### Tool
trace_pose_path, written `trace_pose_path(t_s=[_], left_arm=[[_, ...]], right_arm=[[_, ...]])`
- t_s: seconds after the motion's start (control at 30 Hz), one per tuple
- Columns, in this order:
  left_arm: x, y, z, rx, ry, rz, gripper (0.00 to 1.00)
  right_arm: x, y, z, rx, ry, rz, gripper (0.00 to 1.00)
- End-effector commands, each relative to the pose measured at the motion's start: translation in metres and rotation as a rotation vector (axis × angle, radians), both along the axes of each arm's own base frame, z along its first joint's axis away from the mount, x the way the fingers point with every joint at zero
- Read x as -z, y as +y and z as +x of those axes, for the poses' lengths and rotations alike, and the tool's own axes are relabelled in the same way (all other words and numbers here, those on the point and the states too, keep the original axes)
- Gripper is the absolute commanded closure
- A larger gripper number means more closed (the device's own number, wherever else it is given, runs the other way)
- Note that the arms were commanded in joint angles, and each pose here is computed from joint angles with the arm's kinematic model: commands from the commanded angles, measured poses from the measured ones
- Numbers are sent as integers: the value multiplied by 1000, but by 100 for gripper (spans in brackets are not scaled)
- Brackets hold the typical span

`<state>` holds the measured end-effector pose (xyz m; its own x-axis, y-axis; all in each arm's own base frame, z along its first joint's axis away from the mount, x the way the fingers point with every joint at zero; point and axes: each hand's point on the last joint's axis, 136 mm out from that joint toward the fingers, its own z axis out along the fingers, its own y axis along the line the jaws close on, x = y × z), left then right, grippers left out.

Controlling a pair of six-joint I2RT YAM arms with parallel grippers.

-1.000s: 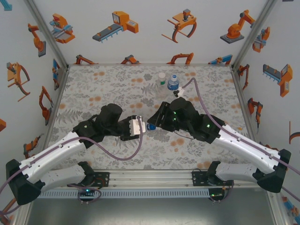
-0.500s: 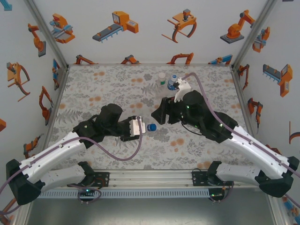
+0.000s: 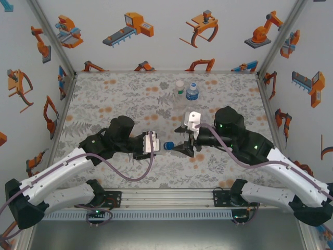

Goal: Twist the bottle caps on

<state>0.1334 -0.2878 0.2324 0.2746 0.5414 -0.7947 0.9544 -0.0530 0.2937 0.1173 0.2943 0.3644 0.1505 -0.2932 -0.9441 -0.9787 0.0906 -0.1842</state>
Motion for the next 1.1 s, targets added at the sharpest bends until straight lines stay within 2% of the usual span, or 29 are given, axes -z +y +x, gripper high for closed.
trace_pose_path(t_s=[0.0, 0.17, 0.7, 0.9, 1.07], left_arm=[[-17, -1, -8, 25, 17, -42, 100], [-19, -2, -9, 28, 32, -48, 100], [-21, -5, -8, 26, 49, -51, 100], [-21, -4, -8, 20, 50, -51, 100], [-20, -5, -6, 11, 51, -48, 100]], right_arm=[[14, 1, -15, -122, -90, -28, 42], [22, 3, -7, -92, -94, -47, 45], [30, 14, -9, -136, -70, -34, 54], [30, 14, -7, -125, -61, -32, 60], [33, 14, 2, -50, 15, -23, 70]])
